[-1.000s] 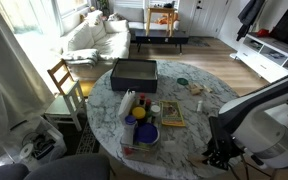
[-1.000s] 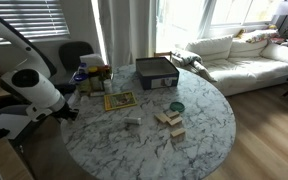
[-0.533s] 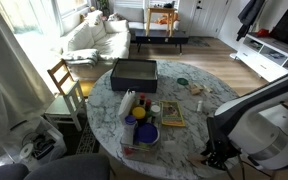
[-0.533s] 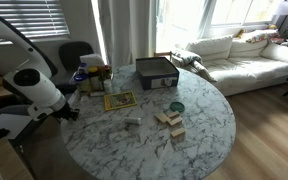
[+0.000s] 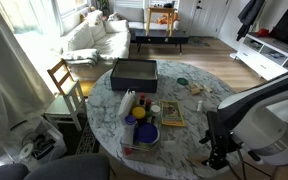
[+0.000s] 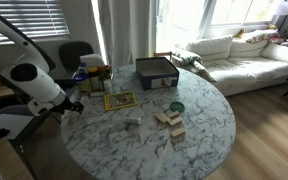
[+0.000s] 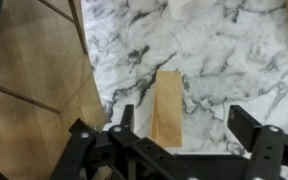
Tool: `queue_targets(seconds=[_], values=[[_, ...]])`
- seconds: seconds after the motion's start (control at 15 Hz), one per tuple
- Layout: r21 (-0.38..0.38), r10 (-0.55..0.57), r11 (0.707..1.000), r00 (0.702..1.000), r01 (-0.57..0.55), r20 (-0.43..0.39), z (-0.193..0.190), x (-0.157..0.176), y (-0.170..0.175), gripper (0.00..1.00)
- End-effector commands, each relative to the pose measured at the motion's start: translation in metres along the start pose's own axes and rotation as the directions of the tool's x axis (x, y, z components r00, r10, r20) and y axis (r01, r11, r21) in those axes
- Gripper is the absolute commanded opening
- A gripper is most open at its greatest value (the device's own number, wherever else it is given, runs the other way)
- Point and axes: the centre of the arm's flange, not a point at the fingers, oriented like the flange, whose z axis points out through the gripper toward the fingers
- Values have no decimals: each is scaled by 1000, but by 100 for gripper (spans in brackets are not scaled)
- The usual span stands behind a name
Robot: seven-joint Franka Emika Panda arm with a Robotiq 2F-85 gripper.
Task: Pick up the measuring cup with a wooden block from the white bottle to and put it on the table
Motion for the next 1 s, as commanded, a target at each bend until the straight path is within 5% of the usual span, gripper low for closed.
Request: queue_targets(seconds=[0.0,0.47,0.93], values=[[-53,-26,998,993,32,114,-11,-23,0,100],[-236,-124,950,940,206,318,16,-52,-13,100],[-286,-159,929,951,235,266,54,-42,-24,100]])
